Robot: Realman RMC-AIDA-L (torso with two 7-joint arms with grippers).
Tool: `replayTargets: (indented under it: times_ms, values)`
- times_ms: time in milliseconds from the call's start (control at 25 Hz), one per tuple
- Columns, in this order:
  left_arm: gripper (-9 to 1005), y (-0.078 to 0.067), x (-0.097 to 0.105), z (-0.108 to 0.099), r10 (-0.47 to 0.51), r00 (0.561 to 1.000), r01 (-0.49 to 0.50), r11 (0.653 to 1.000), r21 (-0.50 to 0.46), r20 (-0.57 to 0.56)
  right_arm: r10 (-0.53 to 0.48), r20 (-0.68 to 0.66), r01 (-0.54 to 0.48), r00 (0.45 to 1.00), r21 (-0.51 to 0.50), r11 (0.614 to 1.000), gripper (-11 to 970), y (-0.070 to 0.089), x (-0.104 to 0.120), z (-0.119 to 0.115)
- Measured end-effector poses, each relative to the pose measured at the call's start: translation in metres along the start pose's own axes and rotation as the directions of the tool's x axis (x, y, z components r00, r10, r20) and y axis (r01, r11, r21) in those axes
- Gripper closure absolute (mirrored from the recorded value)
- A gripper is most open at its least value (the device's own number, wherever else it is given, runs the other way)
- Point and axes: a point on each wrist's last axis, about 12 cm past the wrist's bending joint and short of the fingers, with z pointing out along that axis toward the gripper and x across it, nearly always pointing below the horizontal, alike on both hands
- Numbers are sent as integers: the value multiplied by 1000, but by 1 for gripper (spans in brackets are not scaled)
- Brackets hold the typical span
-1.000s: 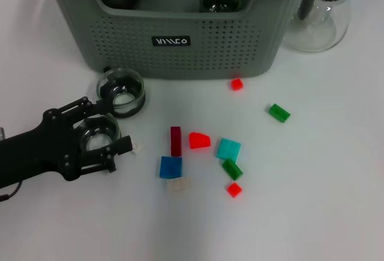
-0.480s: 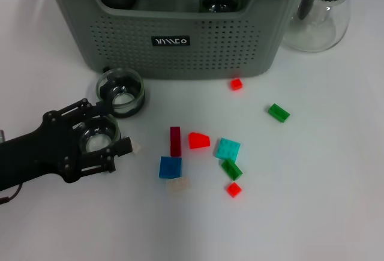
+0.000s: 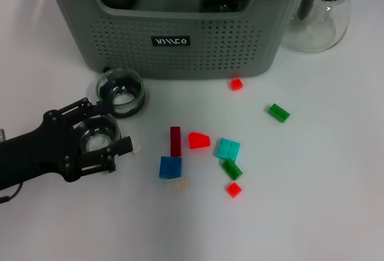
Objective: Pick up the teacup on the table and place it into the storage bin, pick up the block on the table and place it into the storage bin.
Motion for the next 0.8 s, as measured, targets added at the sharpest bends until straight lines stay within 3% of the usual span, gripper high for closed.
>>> replayTargets:
  times_ms: [400, 600, 800]
  values:
    - [154, 1, -1, 0, 3, 1000, -3, 1000, -5, 8, 1, 2, -1, 1000, 11, 1000, 898, -1, 5, 5]
    - [155, 0, -1, 0, 3, 1000, -3, 1000, -6, 8, 24, 31, -24, 999, 4, 1000, 797, -2, 3, 3]
    - [155, 0, 0, -1, 3, 1000, -3, 1000, -9, 9, 118, 209, -110, 971, -49, 993, 716, -12, -8, -17]
